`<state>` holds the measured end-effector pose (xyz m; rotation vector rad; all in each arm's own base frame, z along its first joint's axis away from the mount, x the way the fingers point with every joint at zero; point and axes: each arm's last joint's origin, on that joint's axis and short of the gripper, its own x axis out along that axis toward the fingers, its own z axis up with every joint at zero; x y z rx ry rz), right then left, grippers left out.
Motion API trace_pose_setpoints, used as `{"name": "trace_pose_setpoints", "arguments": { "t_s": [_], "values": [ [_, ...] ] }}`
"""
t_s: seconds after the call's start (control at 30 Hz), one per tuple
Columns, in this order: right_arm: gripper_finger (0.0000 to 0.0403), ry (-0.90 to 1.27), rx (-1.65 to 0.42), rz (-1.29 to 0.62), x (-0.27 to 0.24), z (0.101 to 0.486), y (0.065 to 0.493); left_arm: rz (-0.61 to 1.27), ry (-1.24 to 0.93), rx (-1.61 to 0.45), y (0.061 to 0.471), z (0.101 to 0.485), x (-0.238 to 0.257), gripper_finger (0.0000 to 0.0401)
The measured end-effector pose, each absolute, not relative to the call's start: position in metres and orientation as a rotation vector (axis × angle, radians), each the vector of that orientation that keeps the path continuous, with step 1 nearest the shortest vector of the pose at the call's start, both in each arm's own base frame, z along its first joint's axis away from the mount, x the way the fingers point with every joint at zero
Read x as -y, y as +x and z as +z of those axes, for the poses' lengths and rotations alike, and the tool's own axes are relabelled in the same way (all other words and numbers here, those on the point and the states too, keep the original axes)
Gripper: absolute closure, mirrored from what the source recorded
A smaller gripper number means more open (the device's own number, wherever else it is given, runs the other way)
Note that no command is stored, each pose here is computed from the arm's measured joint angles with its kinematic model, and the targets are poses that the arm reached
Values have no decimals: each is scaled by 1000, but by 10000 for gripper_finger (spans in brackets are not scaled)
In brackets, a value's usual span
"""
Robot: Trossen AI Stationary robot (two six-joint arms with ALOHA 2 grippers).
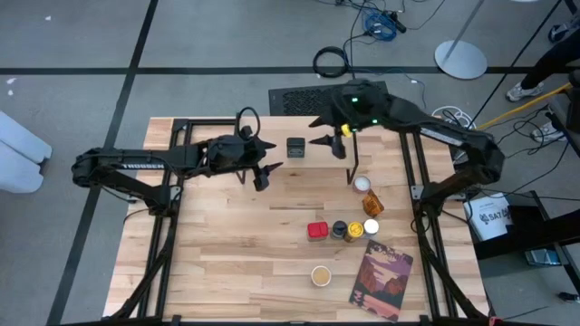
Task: Shelf spices
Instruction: Put the red can of spices on the shelf
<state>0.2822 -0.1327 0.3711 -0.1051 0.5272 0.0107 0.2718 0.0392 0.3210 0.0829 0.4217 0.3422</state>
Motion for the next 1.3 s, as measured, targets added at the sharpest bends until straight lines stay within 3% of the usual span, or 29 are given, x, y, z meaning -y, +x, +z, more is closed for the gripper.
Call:
{"name": "trace_pose_setpoints", "arguments": {
  "t_s": [0.2, 0.43, 0.6, 0.83, 1.13, 1.3],
  "values": [
    [163, -124, -439, -6, 100, 424, 237, 299, 76, -407, 273, 322, -31, 122],
    [163, -14, -441, 35, 46, 443, 194, 38, -3, -421, 282, 315, 6, 122],
    [163, 15, -498, 70, 10, 426, 191, -106, -42, -501, 297, 291, 47, 122],
    [163, 44, -647, 61, -24, 380, 198, -4, -11, -575, 332, 235, 83, 118],
    [163, 111, -698, 125, -53, 328, 202, 73, 4, -559, 352, 199, 98, 37],
    [163, 124, -705, 125, -56, 316, 203, 48, -5, -533, 361, 186, 104, 17]
  ]
}}
